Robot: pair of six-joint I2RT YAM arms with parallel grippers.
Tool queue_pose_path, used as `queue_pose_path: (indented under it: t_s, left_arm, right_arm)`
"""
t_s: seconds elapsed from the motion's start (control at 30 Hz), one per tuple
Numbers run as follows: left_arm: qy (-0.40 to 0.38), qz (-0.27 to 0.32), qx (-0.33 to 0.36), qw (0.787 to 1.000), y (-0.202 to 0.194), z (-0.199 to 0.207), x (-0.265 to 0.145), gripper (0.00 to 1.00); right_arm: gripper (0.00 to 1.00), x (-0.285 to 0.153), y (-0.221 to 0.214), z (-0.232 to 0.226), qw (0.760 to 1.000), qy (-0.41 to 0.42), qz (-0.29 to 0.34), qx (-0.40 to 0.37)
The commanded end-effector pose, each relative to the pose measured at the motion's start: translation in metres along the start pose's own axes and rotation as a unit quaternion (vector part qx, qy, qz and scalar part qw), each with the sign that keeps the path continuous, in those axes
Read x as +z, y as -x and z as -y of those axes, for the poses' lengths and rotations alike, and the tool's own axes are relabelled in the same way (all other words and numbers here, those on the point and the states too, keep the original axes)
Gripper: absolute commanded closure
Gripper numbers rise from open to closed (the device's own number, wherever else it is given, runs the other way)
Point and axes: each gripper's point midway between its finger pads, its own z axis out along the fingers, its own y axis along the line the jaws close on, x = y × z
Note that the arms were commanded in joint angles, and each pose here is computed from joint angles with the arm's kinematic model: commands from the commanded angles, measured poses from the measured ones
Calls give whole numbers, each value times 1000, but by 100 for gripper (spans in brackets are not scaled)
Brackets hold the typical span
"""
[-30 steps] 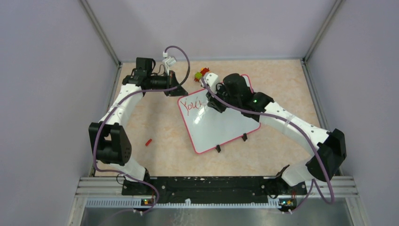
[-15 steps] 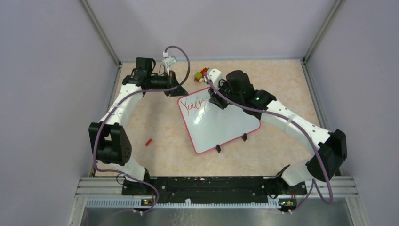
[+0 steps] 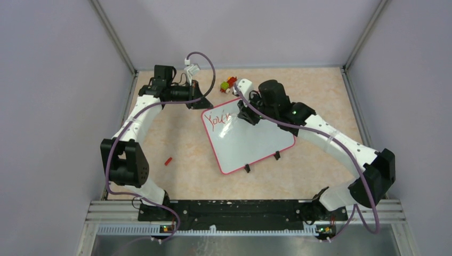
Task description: Write a sentence on the whiteboard
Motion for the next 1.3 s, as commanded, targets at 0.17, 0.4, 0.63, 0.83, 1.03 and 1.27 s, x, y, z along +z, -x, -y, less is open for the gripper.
queue_pose_path:
  t_s: [0.17,0.4,0.63,0.83,1.03,1.27]
  left_arm:
    - [-14,-15,-3,1000,-7,9,8,100]
    - [-15,-17,-6,1000,-7,8,9,100]
    - [-16,-17,-6,1000,-8,8,9,100]
    - [-15,-17,-6,1000,-8,7,9,100]
    - [-16,-17,-6,1000,-8,8,9,100]
    - [-17,-17,-3,1000,-7,8,9,100]
  right_arm:
    - [100,6,-3,4,1000,-2,-1,0]
    - [100,4,-7,16,999,-32,-11,-10]
    - [100,-3,-7,32,998,-56,-13,-9]
    - [100,-4,-2,39,998,-67,-9,-10]
    - [100,-4,6,41,997,-72,0,-8]
    - [100,-2,13,40,998,-65,8,-5]
